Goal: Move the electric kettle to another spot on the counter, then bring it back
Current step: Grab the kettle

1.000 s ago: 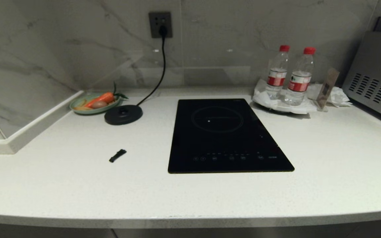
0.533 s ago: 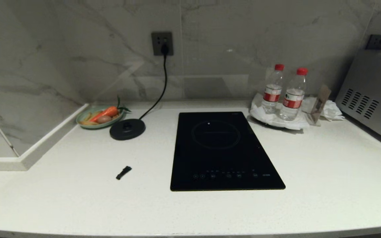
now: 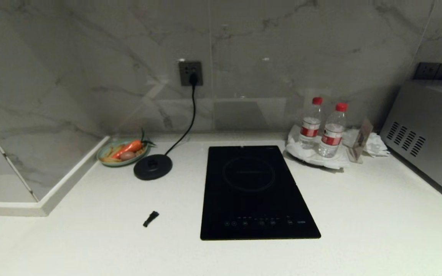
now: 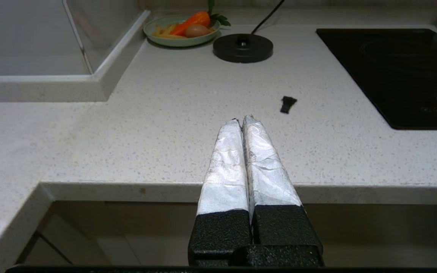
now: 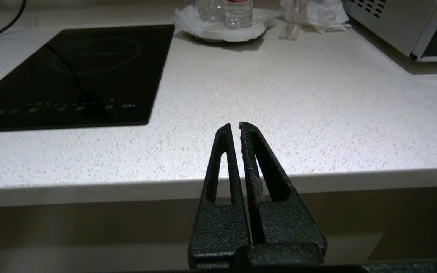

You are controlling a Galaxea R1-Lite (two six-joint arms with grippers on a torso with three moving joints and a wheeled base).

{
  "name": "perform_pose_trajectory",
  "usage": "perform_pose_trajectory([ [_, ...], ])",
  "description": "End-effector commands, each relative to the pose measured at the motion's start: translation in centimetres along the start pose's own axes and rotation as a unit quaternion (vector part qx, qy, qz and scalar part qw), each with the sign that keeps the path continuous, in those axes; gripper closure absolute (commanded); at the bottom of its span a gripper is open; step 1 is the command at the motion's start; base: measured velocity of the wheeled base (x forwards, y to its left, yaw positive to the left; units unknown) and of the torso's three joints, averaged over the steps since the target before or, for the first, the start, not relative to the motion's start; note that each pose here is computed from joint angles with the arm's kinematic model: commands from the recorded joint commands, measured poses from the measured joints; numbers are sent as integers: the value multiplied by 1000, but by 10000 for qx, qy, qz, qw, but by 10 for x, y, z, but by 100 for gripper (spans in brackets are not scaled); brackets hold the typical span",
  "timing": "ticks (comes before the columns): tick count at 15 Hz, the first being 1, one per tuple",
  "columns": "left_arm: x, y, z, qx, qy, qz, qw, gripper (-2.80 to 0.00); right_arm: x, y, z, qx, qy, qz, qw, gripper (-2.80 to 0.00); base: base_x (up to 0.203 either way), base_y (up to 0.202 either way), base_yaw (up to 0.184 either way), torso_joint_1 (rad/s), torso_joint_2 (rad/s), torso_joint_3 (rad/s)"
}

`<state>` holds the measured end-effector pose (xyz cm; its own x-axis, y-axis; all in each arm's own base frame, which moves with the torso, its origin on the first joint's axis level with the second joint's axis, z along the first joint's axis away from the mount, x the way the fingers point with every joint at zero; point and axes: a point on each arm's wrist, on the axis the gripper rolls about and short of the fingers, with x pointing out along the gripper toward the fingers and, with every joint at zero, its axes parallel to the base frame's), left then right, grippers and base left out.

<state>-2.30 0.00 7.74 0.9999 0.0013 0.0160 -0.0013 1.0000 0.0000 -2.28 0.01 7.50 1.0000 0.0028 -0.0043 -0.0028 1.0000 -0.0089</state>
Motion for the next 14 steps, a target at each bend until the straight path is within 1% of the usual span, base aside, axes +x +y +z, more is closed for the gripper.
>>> perform_pose_trajectory([
  [1, 0, 0, 0, 0, 1, 1, 10000, 0, 0, 0, 0, -2, 2, 2, 10000, 0, 0, 0, 0, 176, -447, -282],
  [14, 0, 0, 0, 0, -5, 1, 10000, 0, 0, 0, 0, -2, 2, 2, 10000, 0, 0, 0, 0, 144, -353, -211],
])
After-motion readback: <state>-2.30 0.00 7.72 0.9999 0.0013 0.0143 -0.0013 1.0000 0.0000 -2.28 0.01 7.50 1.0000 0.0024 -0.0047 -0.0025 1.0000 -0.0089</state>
